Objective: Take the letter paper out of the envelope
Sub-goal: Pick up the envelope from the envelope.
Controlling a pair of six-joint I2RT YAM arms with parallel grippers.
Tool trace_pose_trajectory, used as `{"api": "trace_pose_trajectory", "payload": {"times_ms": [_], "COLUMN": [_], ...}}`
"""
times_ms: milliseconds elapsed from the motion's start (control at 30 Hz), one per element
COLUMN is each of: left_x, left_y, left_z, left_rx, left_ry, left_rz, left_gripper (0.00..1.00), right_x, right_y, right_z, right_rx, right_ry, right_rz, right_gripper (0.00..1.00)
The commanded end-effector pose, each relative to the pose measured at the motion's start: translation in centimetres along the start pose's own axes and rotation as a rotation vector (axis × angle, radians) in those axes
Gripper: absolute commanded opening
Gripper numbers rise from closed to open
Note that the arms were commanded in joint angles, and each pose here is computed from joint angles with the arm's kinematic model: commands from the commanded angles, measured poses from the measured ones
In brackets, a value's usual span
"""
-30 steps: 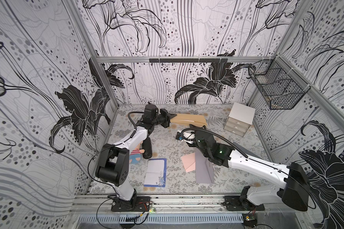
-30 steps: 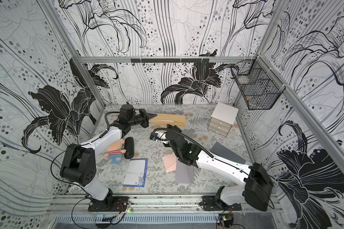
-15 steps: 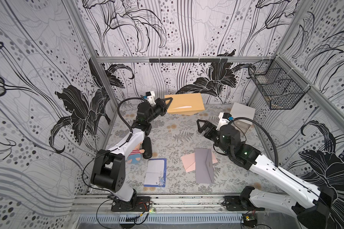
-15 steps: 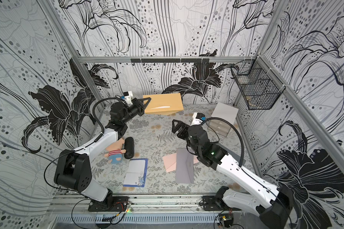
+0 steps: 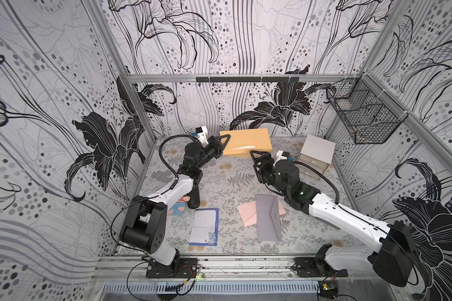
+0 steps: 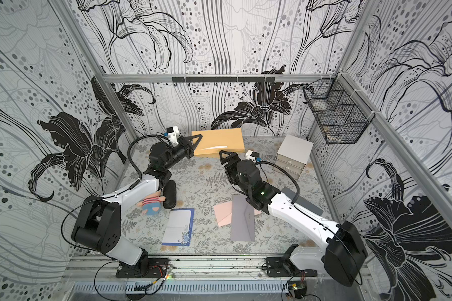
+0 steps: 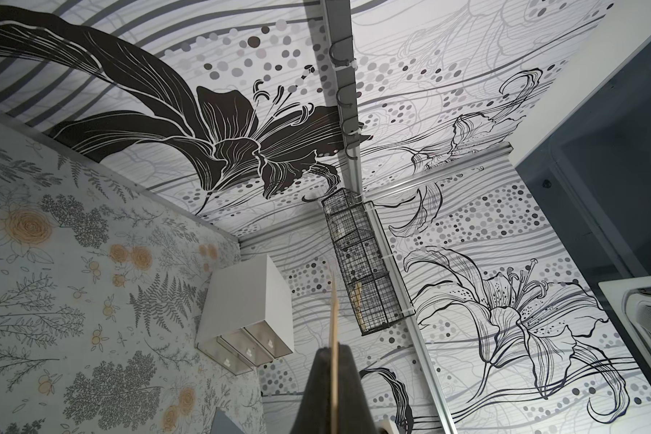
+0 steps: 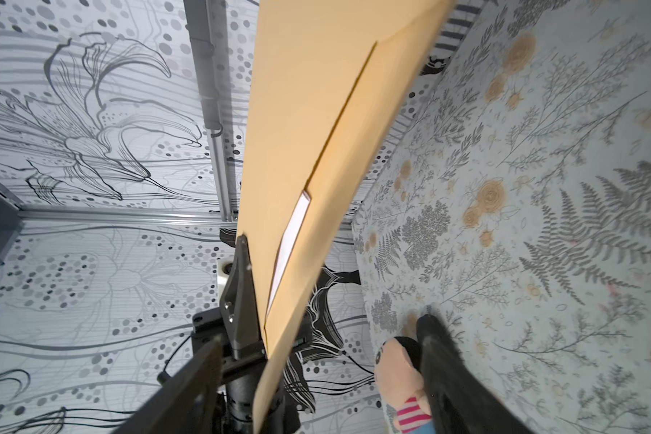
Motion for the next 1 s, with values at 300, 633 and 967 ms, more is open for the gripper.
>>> {"api": "trace_pose_trajectory", "payload": {"times_ms": [300, 633, 967], "left_x": [0.0, 0.7, -0.2], "left_y": [1.3, 0.0, -1.8], "left_z": [-2.2, -0.2, 3.9], "left_rx": [0.037, -0.057, -0.128], "left_ry": [-0.004, 0.009, -0.080], "left_rz": [-0.039, 0.090, 0.404], "left_gripper": [0.00, 0.48, 0.75], "right_x": [0.7, -3.5, -8.5], "right_y": [-1.8, -0.6, -1.9], "right_z": [3.5, 3.9, 5.7], "right_rx": [-0.084, 0.059, 0.231], "right_ry": [-0.061, 0.153, 0.500], "right_rz": [0.039, -0.034, 0.391], "right_gripper": [0.26, 0.00, 0.00]}}
Point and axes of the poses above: each gripper's point midway between its finger pads, its own y axis back along the fingers, its own z axis along the line the jaws close on, x = y × z, the point moved 1 cm from there along y, back along the fingers, and after that the axes turned 13 degrees about -y, right-handed, at the moved point
